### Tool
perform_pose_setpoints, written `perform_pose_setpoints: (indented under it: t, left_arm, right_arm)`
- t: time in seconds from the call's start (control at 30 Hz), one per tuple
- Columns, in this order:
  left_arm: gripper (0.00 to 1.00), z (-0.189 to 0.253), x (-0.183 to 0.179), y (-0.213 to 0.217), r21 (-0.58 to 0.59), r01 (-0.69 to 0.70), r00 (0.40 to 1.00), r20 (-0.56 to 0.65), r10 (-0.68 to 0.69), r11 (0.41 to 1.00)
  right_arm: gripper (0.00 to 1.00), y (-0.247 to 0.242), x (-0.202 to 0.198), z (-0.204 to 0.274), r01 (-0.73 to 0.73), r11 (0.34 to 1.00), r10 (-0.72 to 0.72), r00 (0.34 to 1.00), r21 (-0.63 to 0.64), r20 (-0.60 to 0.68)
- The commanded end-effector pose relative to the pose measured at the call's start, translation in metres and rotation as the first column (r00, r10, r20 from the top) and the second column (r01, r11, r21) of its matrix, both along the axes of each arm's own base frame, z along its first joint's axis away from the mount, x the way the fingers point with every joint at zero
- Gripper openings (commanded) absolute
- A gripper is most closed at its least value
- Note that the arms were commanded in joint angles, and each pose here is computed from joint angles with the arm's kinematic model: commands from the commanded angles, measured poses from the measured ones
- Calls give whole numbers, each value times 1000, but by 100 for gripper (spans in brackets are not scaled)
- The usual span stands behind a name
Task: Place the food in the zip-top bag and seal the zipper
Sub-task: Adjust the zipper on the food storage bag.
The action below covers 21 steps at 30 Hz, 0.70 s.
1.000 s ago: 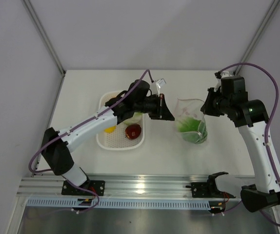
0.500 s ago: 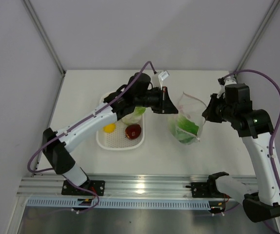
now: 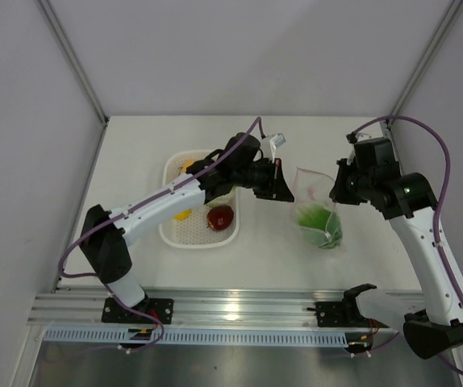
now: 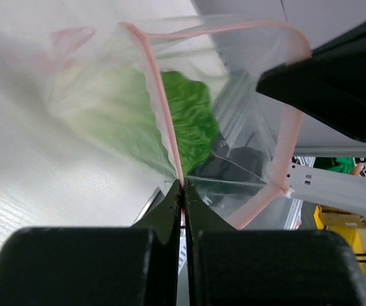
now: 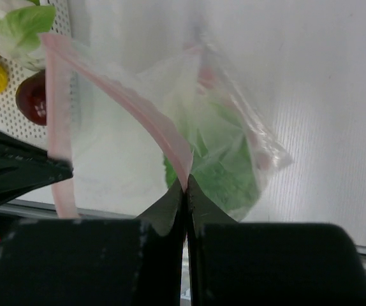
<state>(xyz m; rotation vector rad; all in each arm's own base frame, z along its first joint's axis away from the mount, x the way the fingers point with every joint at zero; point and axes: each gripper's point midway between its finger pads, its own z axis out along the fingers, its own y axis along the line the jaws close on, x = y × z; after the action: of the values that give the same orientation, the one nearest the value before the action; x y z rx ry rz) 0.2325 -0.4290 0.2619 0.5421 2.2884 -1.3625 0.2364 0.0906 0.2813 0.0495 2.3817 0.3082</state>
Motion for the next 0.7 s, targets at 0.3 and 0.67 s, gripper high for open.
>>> perform_pose_setpoints:
  t: [0.3,0.67]
  left_arm:
    - [1,24,-1,13,-104,6,1000,27,-3,995]
    - [1,22,12,18,-95,-35,998,43,39,995]
  right_arm:
    - [0,-1,12,-19,17,999,-19,999,-38,-31]
    - [0,0,8,30,4,999,-10,991,43,130]
